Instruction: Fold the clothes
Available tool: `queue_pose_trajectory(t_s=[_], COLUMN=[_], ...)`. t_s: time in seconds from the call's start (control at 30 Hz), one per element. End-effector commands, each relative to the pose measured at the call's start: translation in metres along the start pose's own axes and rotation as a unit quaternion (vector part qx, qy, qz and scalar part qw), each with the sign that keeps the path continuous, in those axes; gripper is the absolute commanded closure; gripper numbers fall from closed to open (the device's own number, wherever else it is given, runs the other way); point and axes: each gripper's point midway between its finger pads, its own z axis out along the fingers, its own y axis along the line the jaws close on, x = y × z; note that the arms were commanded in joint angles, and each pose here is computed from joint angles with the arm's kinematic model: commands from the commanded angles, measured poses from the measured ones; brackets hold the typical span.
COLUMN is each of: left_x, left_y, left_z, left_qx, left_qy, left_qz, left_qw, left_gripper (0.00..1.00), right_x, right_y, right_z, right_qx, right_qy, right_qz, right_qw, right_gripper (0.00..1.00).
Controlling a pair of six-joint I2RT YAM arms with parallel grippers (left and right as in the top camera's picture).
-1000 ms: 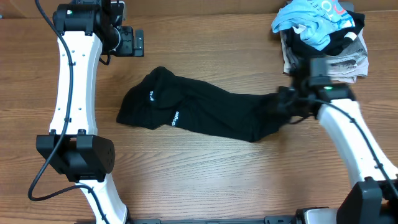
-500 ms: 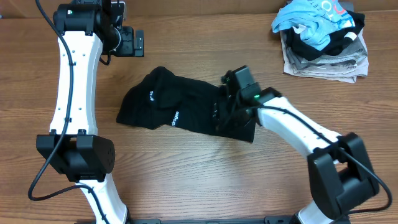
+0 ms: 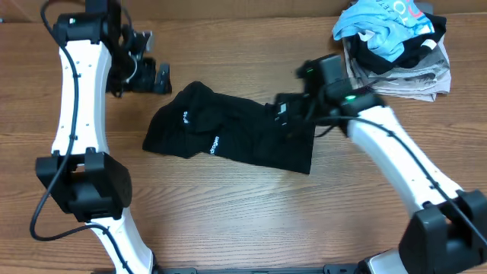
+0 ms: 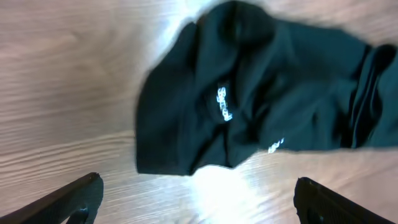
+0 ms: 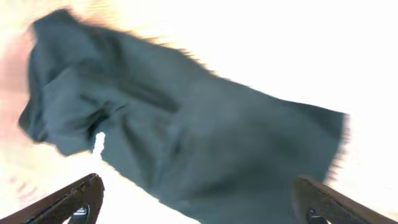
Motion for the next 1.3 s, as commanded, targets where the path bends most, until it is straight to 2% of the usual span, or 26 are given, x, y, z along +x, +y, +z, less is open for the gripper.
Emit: queue_pose_trajectory(t_s=[0.0, 0.13, 0.33, 0.57, 0.77, 0.83, 0.87, 0.97, 1.07, 1.1, 1.2, 1.27], left_x=[0.021, 0.035, 0.037, 0.030, 0.035, 0.037, 0.038, 0.037, 0.036, 0.035, 0.034, 0.033], left_y=[-0.007, -0.001, 0.008, 0.025, 0.046, 0.051, 0.051, 0.050, 0.041, 0.036, 0.024, 0.019], left_z=[0.041, 0.075, 0.111, 0.139, 0.156, 0.160, 0.161, 0.163, 0.164, 0.164, 0.164, 0.164], left_qx=[0.061, 0.067, 0.061, 0.026, -0.027, -0.039, -0.038, -0.034, -0.014, -0.004, 0.024, 0.033], left_qy=[0.045, 0.062, 0.046, 0.012, 0.021, 0.030, 0.031, 0.029, 0.025, 0.023, 0.019, 0.018], left_qz=[0.060, 0.066, 0.071, 0.084, 0.084, 0.070, 0.065, 0.050, 0.050, 0.051, 0.054, 0.056], left_qw=[0.995, 0.994, 0.995, 0.996, 0.996, 0.996, 0.997, 0.998, 0.998, 0.998, 0.998, 0.998], left_gripper=[0.00, 0.00, 0.00, 0.00, 0.00, 0.08, 0.14, 0.42, 0.76, 0.83, 0.96, 0.96], right_x=[-0.009, -0.010, -0.011, -0.010, -0.012, -0.013, -0.013, -0.012, -0.008, -0.005, 0.003, 0.010], right_y=[-0.027, -0.045, -0.051, -0.051, -0.050, -0.050, -0.050, -0.049, -0.047, -0.046, -0.047, -0.049], right_z=[-0.013, -0.018, -0.020, -0.020, -0.019, -0.019, -0.019, -0.019, -0.015, -0.012, -0.002, 0.007], right_qx=[0.014, 0.016, 0.022, 0.022, 0.020, 0.018, 0.018, 0.018, 0.014, 0.014, 0.015, 0.017], right_qy=[-0.008, -0.003, -0.003, -0.003, -0.006, -0.007, -0.008, -0.007, -0.002, 0.003, 0.019, 0.031], right_qz=[0.030, 0.034, 0.023, 0.023, 0.023, 0.024, 0.026, 0.027, 0.025, 0.024, 0.024, 0.034], right_qw=[0.999, 0.999, 0.999, 0.999, 1.000, 1.000, 0.999, 0.999, 1.000, 1.000, 0.999, 0.999], right_gripper=[0.00, 0.00, 0.00, 0.00, 0.03, 0.07, 0.09, 0.27, 0.48, 0.54, 0.62, 0.64])
